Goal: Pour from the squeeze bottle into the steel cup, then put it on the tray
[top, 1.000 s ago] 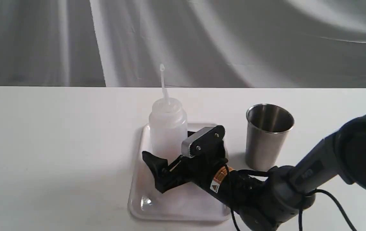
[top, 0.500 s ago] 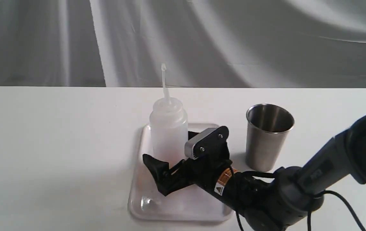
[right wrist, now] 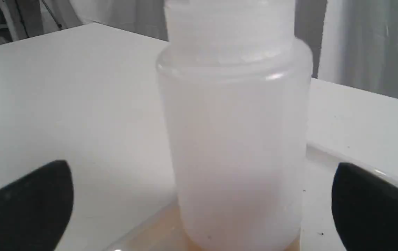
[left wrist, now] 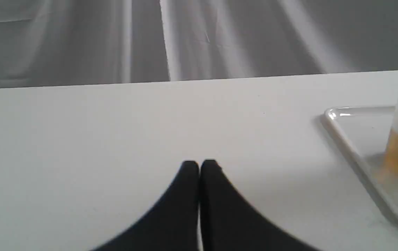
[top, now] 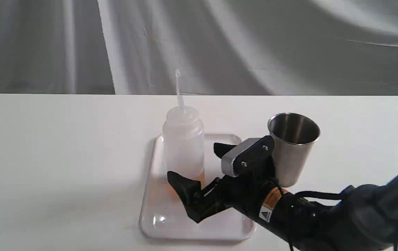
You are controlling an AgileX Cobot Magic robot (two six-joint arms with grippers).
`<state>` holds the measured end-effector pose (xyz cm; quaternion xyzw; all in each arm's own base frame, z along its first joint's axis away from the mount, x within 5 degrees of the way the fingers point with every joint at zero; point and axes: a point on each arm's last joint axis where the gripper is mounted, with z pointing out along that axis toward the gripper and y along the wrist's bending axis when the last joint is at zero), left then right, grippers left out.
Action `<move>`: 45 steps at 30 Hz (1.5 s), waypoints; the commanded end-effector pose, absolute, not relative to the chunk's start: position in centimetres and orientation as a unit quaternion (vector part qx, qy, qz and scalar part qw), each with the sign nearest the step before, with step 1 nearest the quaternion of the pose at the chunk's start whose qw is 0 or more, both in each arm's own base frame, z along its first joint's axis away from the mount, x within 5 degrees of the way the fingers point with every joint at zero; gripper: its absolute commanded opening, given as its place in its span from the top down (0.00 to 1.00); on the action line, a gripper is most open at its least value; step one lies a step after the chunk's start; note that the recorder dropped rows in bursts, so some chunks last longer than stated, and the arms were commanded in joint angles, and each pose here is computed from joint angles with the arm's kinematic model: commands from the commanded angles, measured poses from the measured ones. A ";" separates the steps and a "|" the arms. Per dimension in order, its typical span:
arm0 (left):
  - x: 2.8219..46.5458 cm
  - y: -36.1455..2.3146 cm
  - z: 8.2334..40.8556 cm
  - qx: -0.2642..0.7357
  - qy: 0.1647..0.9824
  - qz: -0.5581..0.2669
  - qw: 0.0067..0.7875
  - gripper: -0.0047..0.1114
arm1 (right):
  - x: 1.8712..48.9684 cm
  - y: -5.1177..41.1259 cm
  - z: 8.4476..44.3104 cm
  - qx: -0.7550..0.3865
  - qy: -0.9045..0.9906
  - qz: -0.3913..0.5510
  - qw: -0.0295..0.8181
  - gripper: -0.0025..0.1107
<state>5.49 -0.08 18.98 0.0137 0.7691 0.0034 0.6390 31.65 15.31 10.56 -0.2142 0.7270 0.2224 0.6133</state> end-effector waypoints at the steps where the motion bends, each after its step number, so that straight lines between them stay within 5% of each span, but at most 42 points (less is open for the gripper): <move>1: 5.5 -0.1 18.9 0.015 0.767 0.000 0.641 0.96 | 30.1 15.0 12.4 -0.236 0.712 0.231 0.620 0.08; 5: 5.5 -0.1 18.9 0.015 0.767 0.000 0.641 0.96 | 28.7 14.6 14.3 -0.240 0.699 0.235 0.631 0.27; 12: 5.5 -0.1 18.9 0.014 0.767 0.000 0.641 0.96 | 26.7 14.0 17.2 -0.201 0.687 0.289 0.636 0.94; 13: 5.5 -0.1 18.9 0.014 0.767 0.000 0.641 0.96 | 26.4 13.9 17.6 -0.198 0.686 0.295 0.635 0.98; 33: 5.5 -0.1 18.9 0.015 0.767 0.000 0.641 0.96 | 18.0 10.8 22.7 -0.215 0.624 0.304 0.687 0.98; 45: 5.5 -0.1 18.9 0.014 0.767 0.000 0.641 0.96 | 13.7 9.1 22.3 -0.226 0.622 0.295 0.689 0.98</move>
